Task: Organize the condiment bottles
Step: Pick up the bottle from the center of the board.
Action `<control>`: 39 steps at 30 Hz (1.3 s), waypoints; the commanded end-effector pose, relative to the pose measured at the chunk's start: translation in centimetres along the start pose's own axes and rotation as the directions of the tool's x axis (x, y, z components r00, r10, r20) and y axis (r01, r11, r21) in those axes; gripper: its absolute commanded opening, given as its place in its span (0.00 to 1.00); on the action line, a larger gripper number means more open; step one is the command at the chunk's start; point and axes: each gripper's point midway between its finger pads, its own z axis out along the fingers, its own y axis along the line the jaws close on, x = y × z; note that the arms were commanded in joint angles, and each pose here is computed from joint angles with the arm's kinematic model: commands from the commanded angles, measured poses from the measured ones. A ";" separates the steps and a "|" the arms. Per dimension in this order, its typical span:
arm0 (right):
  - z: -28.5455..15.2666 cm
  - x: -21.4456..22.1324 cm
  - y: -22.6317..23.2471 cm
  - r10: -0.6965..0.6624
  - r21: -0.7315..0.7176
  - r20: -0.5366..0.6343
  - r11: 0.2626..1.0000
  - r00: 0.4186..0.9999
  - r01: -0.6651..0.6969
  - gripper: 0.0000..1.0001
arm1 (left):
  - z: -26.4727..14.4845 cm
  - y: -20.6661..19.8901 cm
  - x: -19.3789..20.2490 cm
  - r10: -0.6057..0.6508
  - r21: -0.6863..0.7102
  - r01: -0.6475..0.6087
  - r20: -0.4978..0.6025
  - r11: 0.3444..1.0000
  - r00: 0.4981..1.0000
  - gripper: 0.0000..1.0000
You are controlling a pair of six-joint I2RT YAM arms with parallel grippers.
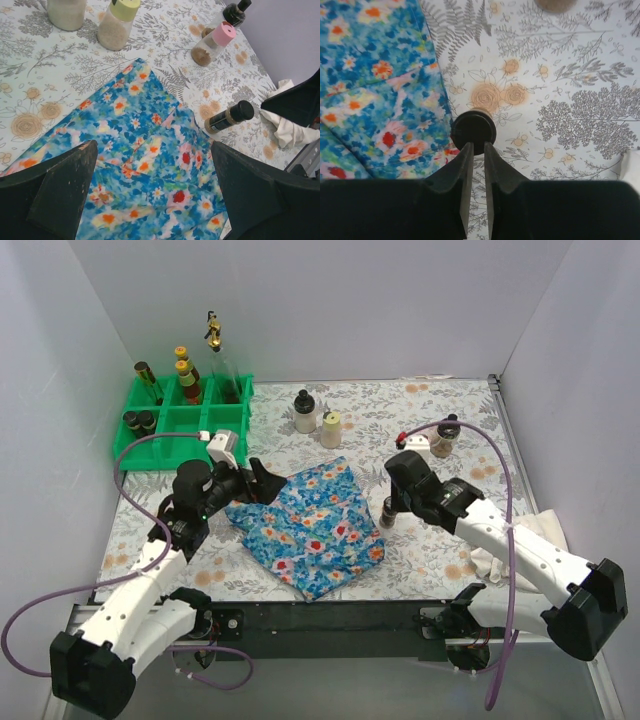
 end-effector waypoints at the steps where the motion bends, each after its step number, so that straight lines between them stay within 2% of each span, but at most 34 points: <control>1: -4.7 -8.7 1.5 0.020 -0.070 0.193 0.998 0.981 -0.007 0.33 | 2.1 -2.4 -1.4 -0.021 0.078 0.018 0.032 0.997 0.999 0.98; 2: -6.1 -10.6 1.8 0.040 -0.095 0.239 0.995 0.970 -0.018 0.35 | 2.6 -2.8 -1.3 -0.013 0.080 0.011 0.030 0.997 0.999 0.98; 6: -10.0 -13.5 2.2 0.058 -0.178 0.332 0.984 0.942 0.002 0.45 | 5.8 -5.4 0.3 0.042 0.088 -0.042 0.000 0.995 0.999 0.98; 7: -11.3 -13.9 2.1 0.072 -0.212 0.357 0.977 0.931 0.005 0.52 | 6.4 -7.5 1.0 0.067 0.133 -0.065 -0.013 0.989 0.998 0.98; 8: -12.2 -14.4 2.1 0.072 -0.230 0.386 0.973 0.920 0.020 0.57 | 7.0 -8.2 0.8 0.082 0.131 -0.082 0.008 0.988 0.997 0.98; 9: -12.7 -14.5 2.0 0.076 -0.243 0.403 0.970 0.912 0.026 0.62 | 8.2 -8.6 2.4 0.121 0.137 -0.117 -0.026 0.984 0.992 0.98; 10: -14.3 -14.8 1.7 0.099 -0.280 0.439 0.959 0.893 0.032 0.72 | 8.6 -10.8 2.9 0.150 0.182 -0.143 -0.026 0.973 0.988 0.98; 12: -15.6 -15.2 1.6 0.109 -0.313 0.486 0.948 0.867 0.056 0.83 | 9.9 -12.1 3.6 0.212 0.194 -0.204 -0.019 0.960 0.977 0.98; 13: -17.0 -15.4 1.1 0.132 -0.333 0.517 0.941 0.846 0.057 0.89 | 10.8 -13.1 5.5 0.244 0.214 -0.227 -0.053 0.950 0.968 0.98; 15: -18.0 -15.5 0.6 0.156 -0.347 0.545 0.936 0.824 0.052 0.93 | 12.2 -14.3 5.7 0.268 0.209 -0.253 -0.044 0.945 0.962 0.98; 16: -18.7 -15.3 0.0 0.171 -0.351 0.560 0.935 0.811 0.046 0.97 | 13.2 -14.7 7.6 0.295 0.220 -0.273 -0.076 0.937 0.953 0.98; 18: -19.4 -15.4 -0.5 0.201 -0.366 0.575 0.930 0.793 0.029 0.98 | 14.3 -15.7 7.6 0.304 0.230 -0.282 -0.066 0.931 0.950 0.98; 24: -20.6 -15.5 -1.5 0.229 -0.370 0.617 0.929 0.753 0.020 0.98 | 17.7 -16.6 12.0 0.372 0.256 -0.330 -0.134 0.909 0.919 0.95; 29: -19.9 -15.1 -2.0 0.210 -0.337 0.619 0.941 0.757 0.014 0.98 | 19.0 -17.5 13.6 0.404 0.294 -0.354 -0.131 0.888 0.905 0.94; 39: -19.5 -14.7 -2.5 0.196 -0.312 0.627 0.950 0.754 0.012 0.99 | 20.7 -18.6 16.3 0.452 0.339 -0.384 -0.152 0.859 0.879 0.82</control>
